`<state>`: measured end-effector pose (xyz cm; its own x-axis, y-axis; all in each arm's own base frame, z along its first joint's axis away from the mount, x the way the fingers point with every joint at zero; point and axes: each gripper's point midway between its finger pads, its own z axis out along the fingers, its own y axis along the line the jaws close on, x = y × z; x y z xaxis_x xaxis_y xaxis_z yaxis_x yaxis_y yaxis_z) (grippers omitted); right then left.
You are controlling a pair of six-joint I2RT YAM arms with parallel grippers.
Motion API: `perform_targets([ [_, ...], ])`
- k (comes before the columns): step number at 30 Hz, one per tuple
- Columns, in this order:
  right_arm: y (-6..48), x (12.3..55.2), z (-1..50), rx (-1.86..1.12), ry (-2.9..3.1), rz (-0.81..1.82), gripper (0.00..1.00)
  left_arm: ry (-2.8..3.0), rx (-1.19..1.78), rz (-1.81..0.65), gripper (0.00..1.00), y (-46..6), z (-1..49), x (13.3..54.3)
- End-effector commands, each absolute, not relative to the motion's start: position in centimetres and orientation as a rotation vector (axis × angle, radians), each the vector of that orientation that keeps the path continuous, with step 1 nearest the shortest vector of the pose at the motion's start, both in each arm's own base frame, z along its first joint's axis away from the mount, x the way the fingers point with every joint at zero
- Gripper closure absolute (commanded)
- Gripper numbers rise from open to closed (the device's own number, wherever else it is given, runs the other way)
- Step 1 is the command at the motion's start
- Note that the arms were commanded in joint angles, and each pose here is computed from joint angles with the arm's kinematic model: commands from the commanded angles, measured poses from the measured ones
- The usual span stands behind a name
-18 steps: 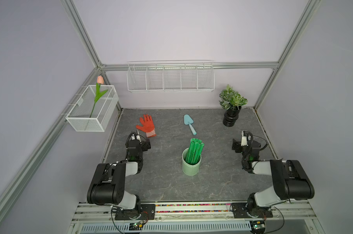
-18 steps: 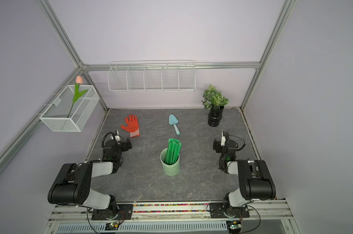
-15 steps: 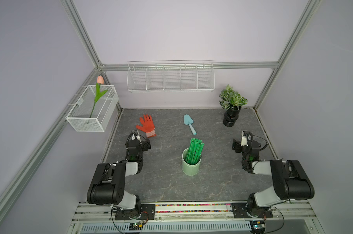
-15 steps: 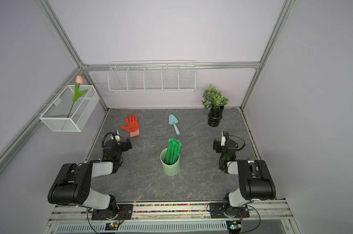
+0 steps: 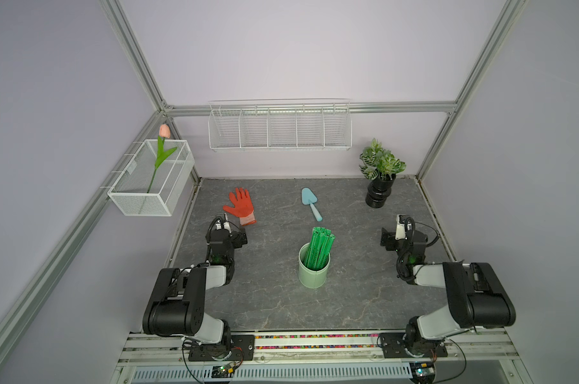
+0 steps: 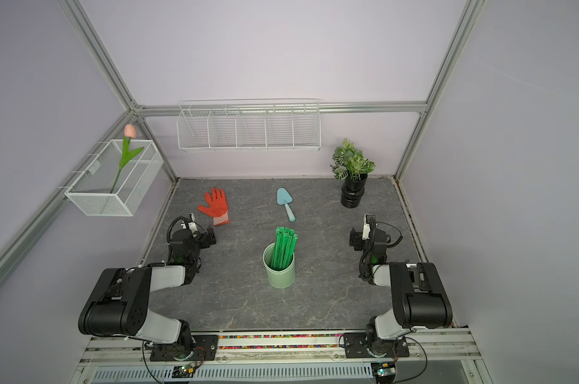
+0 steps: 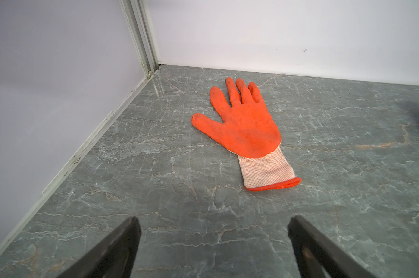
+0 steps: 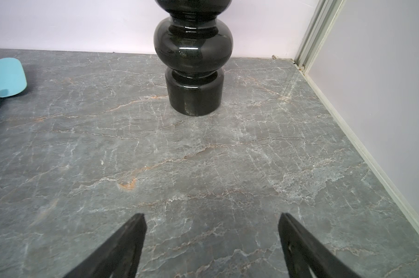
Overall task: Take the straws out of the storage container
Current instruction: Move the container to the center of the board.
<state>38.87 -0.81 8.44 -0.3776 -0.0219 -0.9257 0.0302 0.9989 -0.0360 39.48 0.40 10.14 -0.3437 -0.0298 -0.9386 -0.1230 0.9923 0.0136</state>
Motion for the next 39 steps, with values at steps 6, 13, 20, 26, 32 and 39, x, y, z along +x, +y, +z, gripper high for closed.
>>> perform_targets([
  [6, -0.4, 40.3, 10.6, -0.015, 1.998, -0.043, 0.11, 1.907, -0.167, 0.161, 0.01, 1.7, 14.6, 40.8],
  [13, -2.1, 40.7, 17.1, 0.28, 2.247, -0.043, 0.11, 1.888, -0.478, 0.009, 0.01, 2.3, 24.2, 40.3],
  [20, -0.6, 35.2, 18.6, 0.493, 2.265, 0.178, 0.11, 1.881, -0.666, -0.354, 0.01, -0.3, 27.0, 36.4],
  [26, 2.5, 30.7, 21.2, 0.342, 2.286, 0.183, 0.11, 1.98, -0.35, -0.458, 0.01, -7.0, 27.6, 33.8],
  [32, 7.5, 26.6, 22.5, 0.109, 2.329, 0.317, 0.01, 2.101, -0.228, -0.527, 0.01, -11.2, 26.0, 30.7],
  [39, 11.8, 22.8, 19.1, 0.0, 2.501, 0.464, 0.8, 2.245, -0.21, -0.651, 0.0, -13.2, 22.4, 26.9],
])
